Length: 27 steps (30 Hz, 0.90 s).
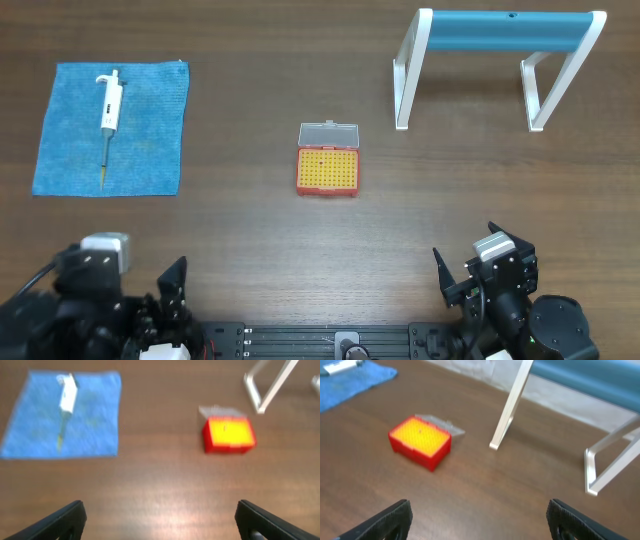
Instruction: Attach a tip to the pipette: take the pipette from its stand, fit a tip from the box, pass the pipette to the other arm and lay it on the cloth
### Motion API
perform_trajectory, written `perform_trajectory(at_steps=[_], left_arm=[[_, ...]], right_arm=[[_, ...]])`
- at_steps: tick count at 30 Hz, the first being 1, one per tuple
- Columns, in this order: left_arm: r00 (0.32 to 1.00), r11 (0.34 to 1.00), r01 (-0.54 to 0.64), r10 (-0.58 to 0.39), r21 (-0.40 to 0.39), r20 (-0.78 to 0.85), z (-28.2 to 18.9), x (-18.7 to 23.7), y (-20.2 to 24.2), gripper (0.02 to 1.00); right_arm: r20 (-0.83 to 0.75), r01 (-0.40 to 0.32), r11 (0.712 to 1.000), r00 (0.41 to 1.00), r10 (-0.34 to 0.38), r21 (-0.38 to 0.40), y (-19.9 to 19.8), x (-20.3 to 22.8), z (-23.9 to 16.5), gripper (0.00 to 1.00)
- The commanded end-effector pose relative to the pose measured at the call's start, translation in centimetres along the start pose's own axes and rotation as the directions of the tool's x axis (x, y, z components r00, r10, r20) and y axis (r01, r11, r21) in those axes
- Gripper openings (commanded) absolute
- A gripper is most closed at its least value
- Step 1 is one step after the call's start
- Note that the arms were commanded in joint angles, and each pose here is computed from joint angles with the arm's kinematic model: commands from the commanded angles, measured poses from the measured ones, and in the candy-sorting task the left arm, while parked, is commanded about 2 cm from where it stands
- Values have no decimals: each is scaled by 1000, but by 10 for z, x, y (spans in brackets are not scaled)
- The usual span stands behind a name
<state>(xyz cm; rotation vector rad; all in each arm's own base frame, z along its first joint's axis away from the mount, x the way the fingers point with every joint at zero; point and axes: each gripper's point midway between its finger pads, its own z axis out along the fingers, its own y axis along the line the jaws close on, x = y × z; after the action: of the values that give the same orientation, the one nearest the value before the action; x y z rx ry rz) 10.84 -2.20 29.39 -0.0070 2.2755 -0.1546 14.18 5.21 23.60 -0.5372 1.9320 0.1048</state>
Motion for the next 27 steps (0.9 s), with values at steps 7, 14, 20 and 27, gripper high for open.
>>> perform_trajectory(at_steps=[7,14,20,27], left_arm=[[960,988,-137,114,72,255,11,-27,-12,961],[682,981,-189,160,-39,714,78,-58,4,961],[686,981,-192,158,-33,710,156,-21,15,961],[789,985,-173,145,-11,597,189,13,21,963]], right_arm=[[-82,12,1000,997,-12,-1,1,21,-1,871],[-81,12,1000,997,-12,-1,1,21,-1,869],[-81,12,1000,997,-12,-1,1,21,-1,869],[-81,12,1000,997,-12,-1,1,21,-1,869]])
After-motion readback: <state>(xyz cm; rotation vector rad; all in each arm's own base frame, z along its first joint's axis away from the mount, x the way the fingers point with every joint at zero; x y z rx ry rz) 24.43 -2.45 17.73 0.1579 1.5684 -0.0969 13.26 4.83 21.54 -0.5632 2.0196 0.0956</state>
